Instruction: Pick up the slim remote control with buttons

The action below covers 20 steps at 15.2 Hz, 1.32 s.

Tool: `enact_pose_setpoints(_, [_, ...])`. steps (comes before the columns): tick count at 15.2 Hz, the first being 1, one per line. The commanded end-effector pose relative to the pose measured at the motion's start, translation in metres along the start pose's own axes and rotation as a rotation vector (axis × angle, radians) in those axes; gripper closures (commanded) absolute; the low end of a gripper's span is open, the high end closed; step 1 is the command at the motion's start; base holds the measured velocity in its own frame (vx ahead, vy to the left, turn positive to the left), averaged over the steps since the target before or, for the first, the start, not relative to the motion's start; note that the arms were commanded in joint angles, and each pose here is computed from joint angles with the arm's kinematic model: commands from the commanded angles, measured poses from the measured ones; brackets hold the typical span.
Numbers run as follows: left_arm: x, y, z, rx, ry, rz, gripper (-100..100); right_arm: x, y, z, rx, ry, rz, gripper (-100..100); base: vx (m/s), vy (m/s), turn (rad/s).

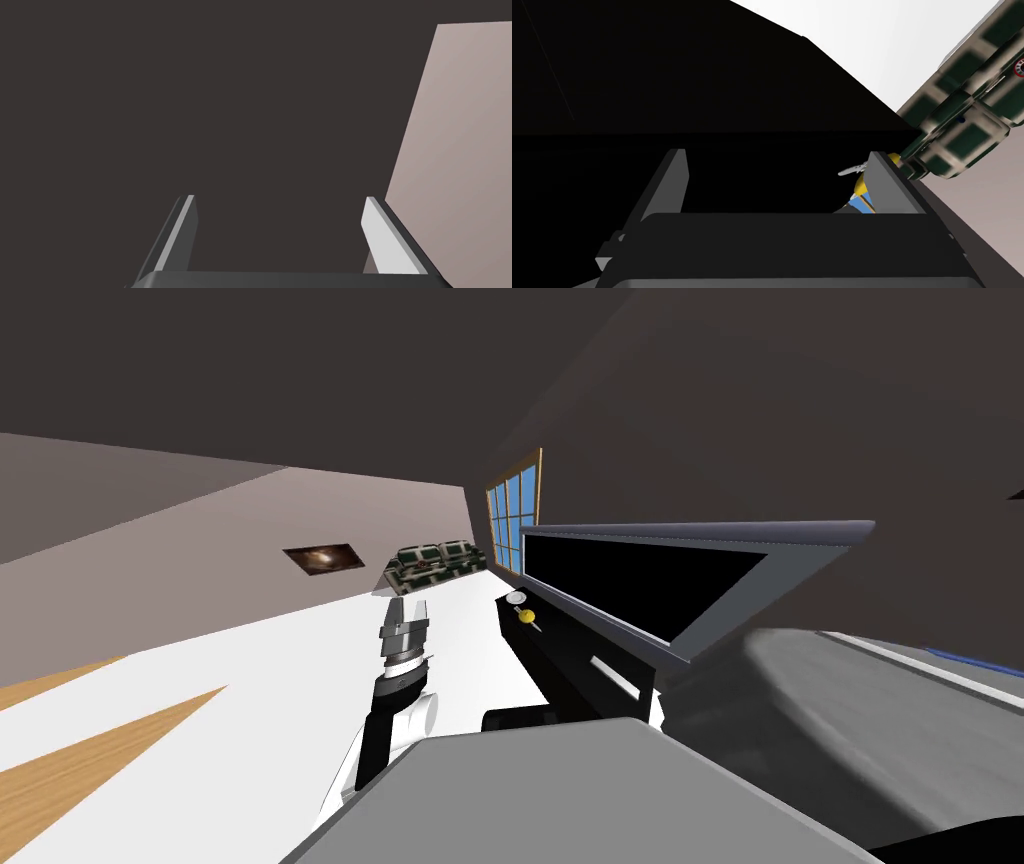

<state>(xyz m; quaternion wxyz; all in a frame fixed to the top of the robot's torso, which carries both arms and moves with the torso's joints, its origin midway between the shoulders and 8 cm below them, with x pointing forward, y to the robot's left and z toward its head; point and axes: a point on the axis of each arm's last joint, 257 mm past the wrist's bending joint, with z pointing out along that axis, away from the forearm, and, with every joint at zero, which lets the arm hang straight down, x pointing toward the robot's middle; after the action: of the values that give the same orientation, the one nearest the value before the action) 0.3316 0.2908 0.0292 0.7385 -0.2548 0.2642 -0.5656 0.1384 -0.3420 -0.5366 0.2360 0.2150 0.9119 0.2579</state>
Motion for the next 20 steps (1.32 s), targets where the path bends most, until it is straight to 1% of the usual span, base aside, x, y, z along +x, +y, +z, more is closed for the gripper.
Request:
enact_pose_setpoints(1, [0.000,0.000,0.000,0.000,0.000,0.000,0,0.001,-0.015,-0.011,0.037,0.017,-0.011,-100,-0.002,-0.019,0.108])
enact_pose_setpoints(2, [0.000,0.000,0.000,0.000,0.000,0.000,0,0.012,-0.048,-0.026,0.108,0.058,-0.041,-100,0.008,-0.008,0.294])
enact_pose_setpoints(3, [0.000,0.000,0.000,0.000,0.000,0.000,0,0.012,-0.048,-0.026,0.108,0.058,-0.041,-100,0.052,-0.027,0.381])
enact_pose_setpoints(4, [0.000,0.000,0.000,0.000,0.000,0.000,0,0.020,-0.067,-0.037,0.149,0.096,-0.073,-100,0.065,-0.041,0.422])
enact_pose_setpoints(5, [0.000,0.000,0.000,0.000,0.000,0.000,0,0.021,-0.076,-0.042,0.169,0.098,-0.071,-100,0.035,-0.041,0.316])
enact_pose_setpoints(6, [0.000,0.000,0.000,0.000,0.000,0.000,0,0.021,-0.078,-0.043,0.175,0.098,-0.071,-100,-0.007,-0.020,0.084])
enact_pose_setpoints(7, [0.000,0.000,0.000,0.000,0.000,0.000,0,0.028,-0.096,-0.054,0.213,0.134,-0.101,-100,0.013,-0.013,0.284])
enact_pose_setpoints(9, [0.000,0.000,0.000,0.000,0.000,0.000,0,0.029,-0.106,-0.060,0.238,0.137,-0.099,-100,0.041,-0.035,0.218])
enact_pose_setpoints(10, [0.000,0.000,0.000,0.000,0.000,0.000,0,0.029,-0.106,-0.060,0.238,0.137,-0.099,-100,0.000,0.000,0.000])
enact_pose_setpoints(11, [0.000,0.000,0.000,0.000,0.000,0.000,0,0.035,-0.124,-0.073,0.278,0.171,-0.128,-100,0.012,-0.001,0.210])
enact_pose_setpoints(12, [0.000,0.000,0.000,0.000,0.000,0.000,0,0.035,-0.132,-0.078,0.297,0.173,-0.127,-100,0.037,-0.020,0.306])
enact_pose_setpoints(13, [0.000,0.000,0.000,0.000,0.000,0.000,0,0.040,-0.147,-0.091,0.332,0.206,-0.154,-100,0.048,-0.034,0.467])
enact_pose_setpoints(14, [0.000,0.000,0.000,0.000,0.000,0.000,0,0.040,-0.153,-0.095,0.346,0.207,-0.153,-100,0.046,-0.055,0.350])
enact_pose_setpoints(15, [0.000,0.000,0.000,0.000,0.000,0.000,0,0.040,-0.155,-0.096,0.351,0.208,-0.153,-100,0.032,-0.051,0.073])
enact_pose_setpoints(16, [0.000,0.000,0.000,0.000,0.000,0.000,0,0.044,-0.173,-0.112,0.394,0.240,-0.177,-100,0.028,-0.040,0.219])
enact_pose_setpoints(17, [0.000,0.000,0.000,0.000,0.000,0.000,0,0.044,-0.175,-0.113,0.399,0.240,-0.177,-100,0.023,-0.037,0.252])
enact_pose_setpoints(18, [0.000,0.000,0.000,0.000,0.000,0.000,0,0.048,-0.192,-0.128,0.441,0.271,-0.200,-100,0.027,-0.039,0.333])
enact_pose_setpoints(19, [0.000,0.000,0.000,0.000,0.000,0.000,0,0.052,-0.204,-0.140,0.470,0.298,-0.220,-100,0.033,-0.058,0.430])
enact_pose_setpoints(20, [0.000,0.000,0.000,0.000,0.000,0.000,0,0.051,-0.207,-0.143,0.478,0.299,-0.220,-100,0.043,-0.068,0.351])
